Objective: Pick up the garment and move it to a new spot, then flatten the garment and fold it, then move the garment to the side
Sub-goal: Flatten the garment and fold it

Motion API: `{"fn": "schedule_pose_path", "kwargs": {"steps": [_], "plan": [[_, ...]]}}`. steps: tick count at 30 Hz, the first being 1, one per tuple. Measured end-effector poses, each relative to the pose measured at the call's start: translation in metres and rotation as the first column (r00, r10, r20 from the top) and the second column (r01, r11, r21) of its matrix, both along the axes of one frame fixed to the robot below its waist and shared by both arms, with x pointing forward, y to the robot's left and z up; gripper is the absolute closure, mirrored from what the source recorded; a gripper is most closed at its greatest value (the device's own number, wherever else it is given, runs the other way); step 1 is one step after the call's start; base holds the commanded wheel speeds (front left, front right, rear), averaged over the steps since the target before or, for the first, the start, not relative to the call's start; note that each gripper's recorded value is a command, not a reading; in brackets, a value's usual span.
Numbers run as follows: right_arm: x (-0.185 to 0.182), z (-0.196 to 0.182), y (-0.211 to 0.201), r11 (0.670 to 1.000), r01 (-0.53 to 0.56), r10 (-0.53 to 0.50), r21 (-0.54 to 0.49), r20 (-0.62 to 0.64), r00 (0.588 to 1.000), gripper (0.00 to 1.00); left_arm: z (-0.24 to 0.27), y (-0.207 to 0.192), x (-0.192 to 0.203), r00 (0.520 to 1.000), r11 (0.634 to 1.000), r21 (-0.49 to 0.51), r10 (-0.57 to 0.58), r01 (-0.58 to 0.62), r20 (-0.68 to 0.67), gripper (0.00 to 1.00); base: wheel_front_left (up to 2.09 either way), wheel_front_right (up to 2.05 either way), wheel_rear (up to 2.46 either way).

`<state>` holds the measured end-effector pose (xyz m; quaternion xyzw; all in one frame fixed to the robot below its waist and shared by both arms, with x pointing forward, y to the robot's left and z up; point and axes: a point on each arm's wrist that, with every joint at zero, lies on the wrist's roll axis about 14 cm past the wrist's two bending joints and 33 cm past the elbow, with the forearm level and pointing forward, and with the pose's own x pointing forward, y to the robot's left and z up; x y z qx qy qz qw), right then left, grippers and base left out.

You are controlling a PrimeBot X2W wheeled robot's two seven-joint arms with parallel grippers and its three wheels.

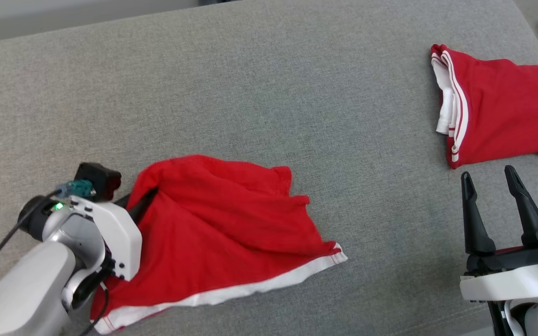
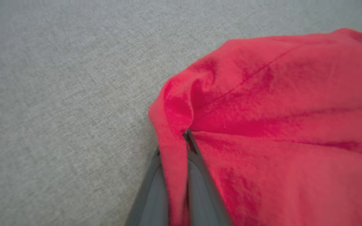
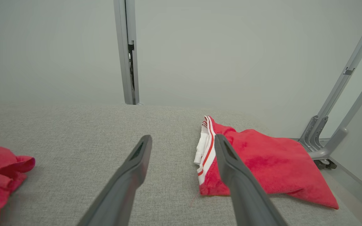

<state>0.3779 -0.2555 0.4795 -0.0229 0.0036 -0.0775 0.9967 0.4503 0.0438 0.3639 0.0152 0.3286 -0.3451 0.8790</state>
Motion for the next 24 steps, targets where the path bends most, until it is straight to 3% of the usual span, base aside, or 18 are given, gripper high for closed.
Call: {"fn": "schedule_pose_path", "kwargs": {"steps": [8, 9, 10, 11, 12, 19, 24], "plan": [[-0.001, -0.002, -0.001, 1.000, 0.003, -0.003, -0.008, -0.010, 1.000, 0.00, 0.001, 0.009, 0.032, 0.998, 0.999, 0.027, 0.036, -0.038, 0.051, 1.00, 0.00, 0.00, 0.00], [-0.002, -0.002, -0.001, 1.000, 0.004, -0.004, -0.008, -0.009, 1.000, 0.00, 0.001, 0.009, 0.032, 0.998, 0.999, 0.025, 0.039, -0.040, 0.054, 0.95, 0.00, 0.00, 0.00], [-0.003, -0.001, -0.002, 1.000, 0.004, -0.004, -0.007, -0.008, 1.000, 0.00, 0.002, 0.008, 0.032, 0.997, 0.999, 0.022, 0.040, -0.041, 0.060, 0.67, 0.00, 0.00, 0.00], [-0.003, -0.001, -0.002, 1.000, 0.005, -0.005, -0.007, -0.006, 1.000, 0.00, 0.002, 0.008, 0.031, 0.998, 0.999, 0.029, 0.033, -0.034, 0.061, 0.27, 0.00, 0.00, 0.00], [-0.004, 0.000, -0.002, 1.000, 0.006, -0.006, -0.007, -0.003, 1.000, 0.00, 0.002, 0.008, 0.030, 0.998, 0.999, 0.030, 0.030, -0.032, 0.061, 0.00, 0.00, 0.00, 0.00], [-0.010, 0.009, -0.001, 1.000, 0.004, -0.004, -0.009, 0.020, 1.000, 0.00, 0.022, 0.010, 0.021, 0.990, 0.998, -0.030, 0.065, -0.062, 0.126, 0.00, 0.00, 0.00, 0.00], [-0.018, 0.019, -0.002, 1.000, 0.007, -0.006, -0.022, 0.048, 0.999, 0.00, 0.054, 0.027, 0.011, 0.945, 0.971, -0.151, 0.219, -0.186, 0.243, 0.00, 0.00, 0.00, 0.00]]}}
